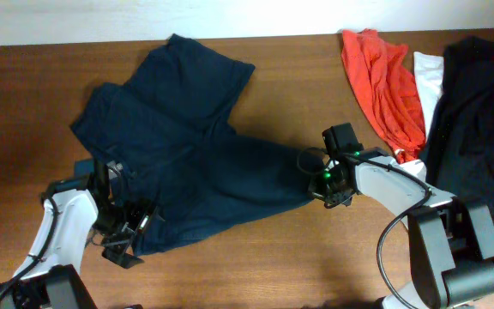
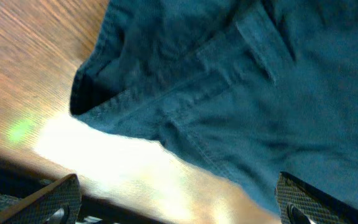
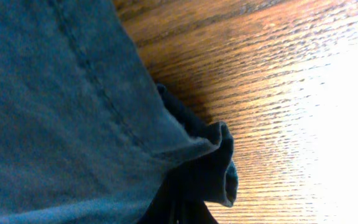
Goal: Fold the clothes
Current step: 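Lift the trousers with both grippers and stretch them out lengthwise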
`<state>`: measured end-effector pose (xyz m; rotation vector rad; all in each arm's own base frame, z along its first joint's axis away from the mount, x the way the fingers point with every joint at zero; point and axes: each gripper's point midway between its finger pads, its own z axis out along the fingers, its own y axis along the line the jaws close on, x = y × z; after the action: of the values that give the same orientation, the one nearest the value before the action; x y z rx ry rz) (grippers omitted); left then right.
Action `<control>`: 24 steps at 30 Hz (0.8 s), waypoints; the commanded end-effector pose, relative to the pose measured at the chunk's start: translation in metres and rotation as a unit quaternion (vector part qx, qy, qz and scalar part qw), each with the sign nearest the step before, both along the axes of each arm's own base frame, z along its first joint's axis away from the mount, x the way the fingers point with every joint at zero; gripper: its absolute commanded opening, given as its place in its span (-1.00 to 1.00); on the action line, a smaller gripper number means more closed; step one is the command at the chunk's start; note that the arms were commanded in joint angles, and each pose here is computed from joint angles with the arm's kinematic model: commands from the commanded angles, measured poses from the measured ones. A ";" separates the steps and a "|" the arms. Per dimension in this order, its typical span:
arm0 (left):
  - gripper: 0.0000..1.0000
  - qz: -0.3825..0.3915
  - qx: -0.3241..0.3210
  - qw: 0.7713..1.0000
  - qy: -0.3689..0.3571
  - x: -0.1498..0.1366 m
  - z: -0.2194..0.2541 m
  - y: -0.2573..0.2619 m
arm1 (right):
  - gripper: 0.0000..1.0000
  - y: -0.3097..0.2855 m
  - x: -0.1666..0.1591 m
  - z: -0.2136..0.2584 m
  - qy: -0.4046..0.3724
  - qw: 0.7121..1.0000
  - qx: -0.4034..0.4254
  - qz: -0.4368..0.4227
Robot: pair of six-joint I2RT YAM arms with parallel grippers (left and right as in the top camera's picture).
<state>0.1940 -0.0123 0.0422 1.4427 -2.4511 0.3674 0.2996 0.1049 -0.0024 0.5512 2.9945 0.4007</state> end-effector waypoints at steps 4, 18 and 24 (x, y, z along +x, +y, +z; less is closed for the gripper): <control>0.01 0.069 0.035 0.997 0.006 -0.006 -0.040 -0.012 | -0.92 -0.012 -0.002 -0.008 0.011 1.000 -0.029 -0.005; 0.06 0.074 0.123 0.989 0.024 -0.019 -0.053 0.012 | -0.92 -0.029 0.000 -0.008 0.019 0.999 -0.026 -0.034; -0.99 0.040 0.125 0.991 0.003 -0.015 -0.057 0.007 | -0.92 -0.030 0.000 -0.006 0.019 0.999 -0.026 -0.035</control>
<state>0.1925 -0.0189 -0.0045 1.6606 -2.4821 0.2137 0.3005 0.0870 -0.0027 0.6359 2.9924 0.3847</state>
